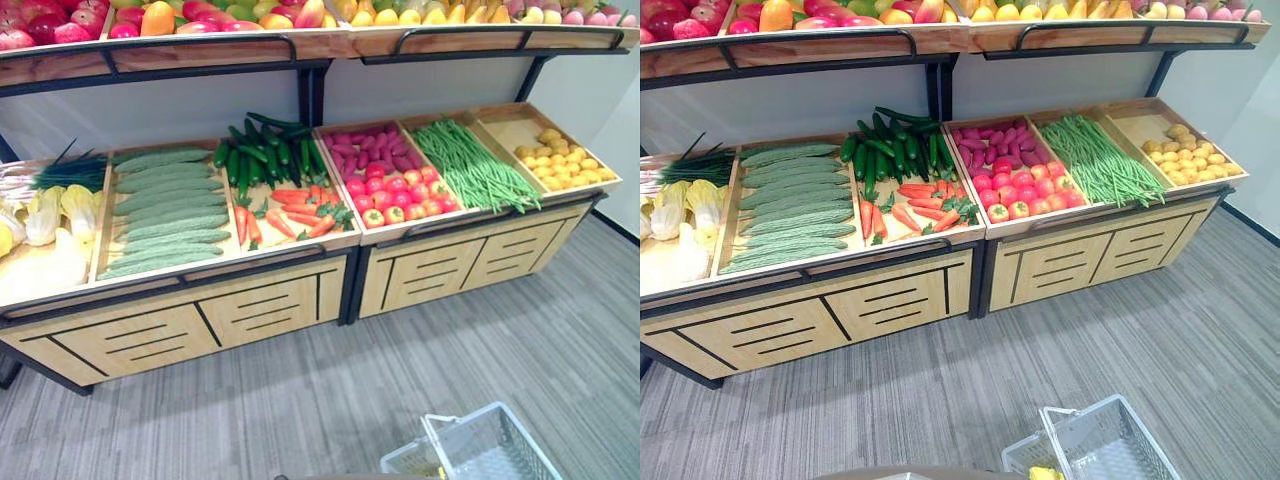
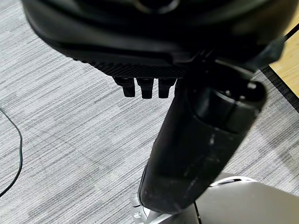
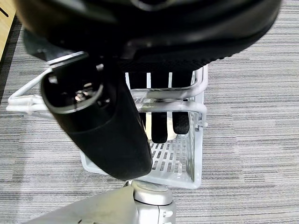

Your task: Get the vegetables into the basket

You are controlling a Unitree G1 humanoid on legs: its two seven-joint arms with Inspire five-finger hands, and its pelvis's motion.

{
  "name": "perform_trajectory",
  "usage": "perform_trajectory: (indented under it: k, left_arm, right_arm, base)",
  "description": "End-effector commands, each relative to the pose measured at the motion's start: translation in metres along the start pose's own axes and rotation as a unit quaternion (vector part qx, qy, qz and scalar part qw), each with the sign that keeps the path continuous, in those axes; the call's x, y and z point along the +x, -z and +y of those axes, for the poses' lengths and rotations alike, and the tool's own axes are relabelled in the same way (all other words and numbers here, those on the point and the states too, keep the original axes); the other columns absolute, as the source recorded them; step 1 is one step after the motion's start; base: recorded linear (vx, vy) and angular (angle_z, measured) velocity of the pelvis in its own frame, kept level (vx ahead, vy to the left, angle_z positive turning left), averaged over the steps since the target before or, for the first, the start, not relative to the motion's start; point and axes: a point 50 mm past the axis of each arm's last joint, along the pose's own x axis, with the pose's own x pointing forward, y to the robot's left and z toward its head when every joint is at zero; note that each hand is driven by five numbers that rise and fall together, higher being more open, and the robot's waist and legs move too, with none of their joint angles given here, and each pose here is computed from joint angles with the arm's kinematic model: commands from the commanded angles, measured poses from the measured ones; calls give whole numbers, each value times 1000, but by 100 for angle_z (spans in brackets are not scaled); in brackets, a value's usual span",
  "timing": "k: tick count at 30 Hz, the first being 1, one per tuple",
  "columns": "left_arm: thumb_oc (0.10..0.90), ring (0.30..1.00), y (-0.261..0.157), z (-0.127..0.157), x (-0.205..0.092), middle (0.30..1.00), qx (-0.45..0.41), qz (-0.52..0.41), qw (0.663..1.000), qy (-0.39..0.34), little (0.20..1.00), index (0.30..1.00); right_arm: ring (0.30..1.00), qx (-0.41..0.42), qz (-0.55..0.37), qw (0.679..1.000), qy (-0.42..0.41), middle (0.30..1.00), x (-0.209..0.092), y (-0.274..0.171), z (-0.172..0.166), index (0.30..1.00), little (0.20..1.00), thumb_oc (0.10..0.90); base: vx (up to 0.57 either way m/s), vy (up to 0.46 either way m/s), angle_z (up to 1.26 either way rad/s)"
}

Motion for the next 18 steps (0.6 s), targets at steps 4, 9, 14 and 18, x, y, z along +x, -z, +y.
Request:
perform_trajectory:
  k: [4,9,14,18]
  left_arm:
    - [900,1000,-24,5,0,1000,0,-24,1000,-13,1000,1000]
    - [900,1000,-23,6,0,1000,-2,-22,1000,-13,1000,1000]
    - [900,1000,-23,9,0,1000,-7,-21,1000,-16,1000,1000]
    - [900,1000,-27,12,0,1000,-12,-26,999,-16,1000,1000]
  right_arm:
    - [300,-2,-39,999,-2,300,0,-34,0,300,300,400]
    - [300,-3,-40,999,-3,300,0,-34,0,300,300,400]
    - [300,-2,-42,999,-2,300,0,-36,-1,300,300,400]
    - [300,0,-43,999,0,300,0,-38,-3,300,300,400]
  base:
    - [4,19,-1]
    - [7,42,-1]
    - [2,55,-1]
    - [9,67,-3]
